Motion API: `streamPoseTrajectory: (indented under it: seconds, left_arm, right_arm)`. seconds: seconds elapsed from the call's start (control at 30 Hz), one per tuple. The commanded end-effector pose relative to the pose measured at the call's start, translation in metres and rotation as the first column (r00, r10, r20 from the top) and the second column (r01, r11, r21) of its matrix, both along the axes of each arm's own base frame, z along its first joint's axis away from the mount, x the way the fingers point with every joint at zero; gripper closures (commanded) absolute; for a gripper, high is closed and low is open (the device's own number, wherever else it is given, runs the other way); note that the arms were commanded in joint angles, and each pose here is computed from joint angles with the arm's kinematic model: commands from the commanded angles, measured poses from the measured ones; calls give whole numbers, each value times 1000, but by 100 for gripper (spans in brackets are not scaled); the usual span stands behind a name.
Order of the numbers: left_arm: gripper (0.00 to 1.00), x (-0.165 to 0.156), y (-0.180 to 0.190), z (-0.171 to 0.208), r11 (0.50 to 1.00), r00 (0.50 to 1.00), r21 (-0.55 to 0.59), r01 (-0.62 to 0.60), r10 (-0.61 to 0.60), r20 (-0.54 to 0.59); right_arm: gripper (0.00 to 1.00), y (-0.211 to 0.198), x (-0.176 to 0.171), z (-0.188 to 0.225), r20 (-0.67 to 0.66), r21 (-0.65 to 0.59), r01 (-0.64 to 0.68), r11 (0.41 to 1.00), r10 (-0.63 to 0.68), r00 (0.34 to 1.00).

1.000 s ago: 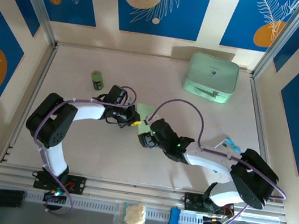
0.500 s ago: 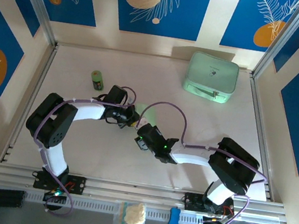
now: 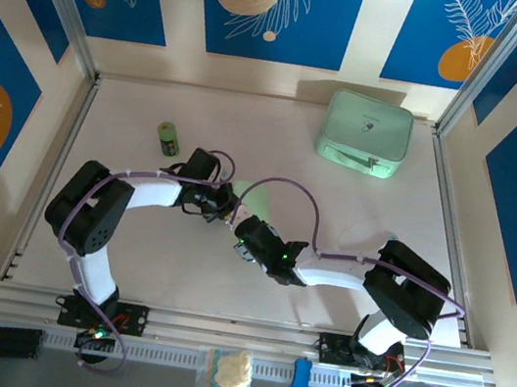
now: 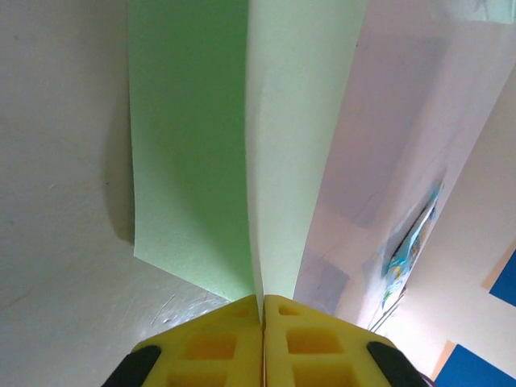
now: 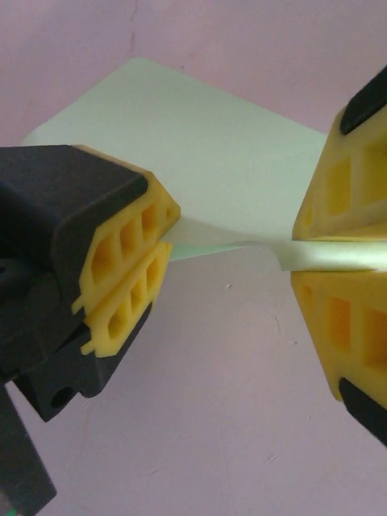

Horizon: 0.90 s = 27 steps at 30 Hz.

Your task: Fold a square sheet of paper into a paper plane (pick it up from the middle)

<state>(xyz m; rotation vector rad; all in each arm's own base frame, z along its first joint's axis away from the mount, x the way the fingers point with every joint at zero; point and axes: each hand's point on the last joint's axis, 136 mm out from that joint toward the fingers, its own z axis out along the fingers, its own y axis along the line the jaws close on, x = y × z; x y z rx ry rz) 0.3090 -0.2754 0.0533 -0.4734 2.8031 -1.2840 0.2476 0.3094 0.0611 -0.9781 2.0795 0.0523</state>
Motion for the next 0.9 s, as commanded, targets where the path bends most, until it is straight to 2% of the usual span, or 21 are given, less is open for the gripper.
streamPoseTrajectory:
  seconds: [0.0,0.13,0.3,0.4,0.53,0.73,0.87]
  left_arm:
    - [85,5,3,14,1000,999,12,5,-6,44]
    - [61,8,18,12,996,997,92,-20,13,73]
    - [47,21,50,21,977,983,192,-98,65,171]
    - [45,28,51,36,977,972,192,-91,45,230]
    - [45,33,43,42,984,965,165,-66,21,261]
    - [53,33,18,27,994,973,109,13,-38,228]
    - [57,32,6,22,990,971,120,70,-95,218]
  right_arm:
    - [92,9,4,10,9,18,5,1000,-5,1000]
    - [98,12,0,9,-27,34,-11,999,12,1000]
    - [100,14,-12,7,-188,139,-30,990,56,981]
    - [100,17,-19,5,-295,211,-35,977,97,951]
    - [100,18,-20,3,-340,253,-29,967,117,933]
    - [100,23,-22,3,-393,312,-23,950,150,907]
    - [100,25,-23,2,-429,347,-11,938,169,887]
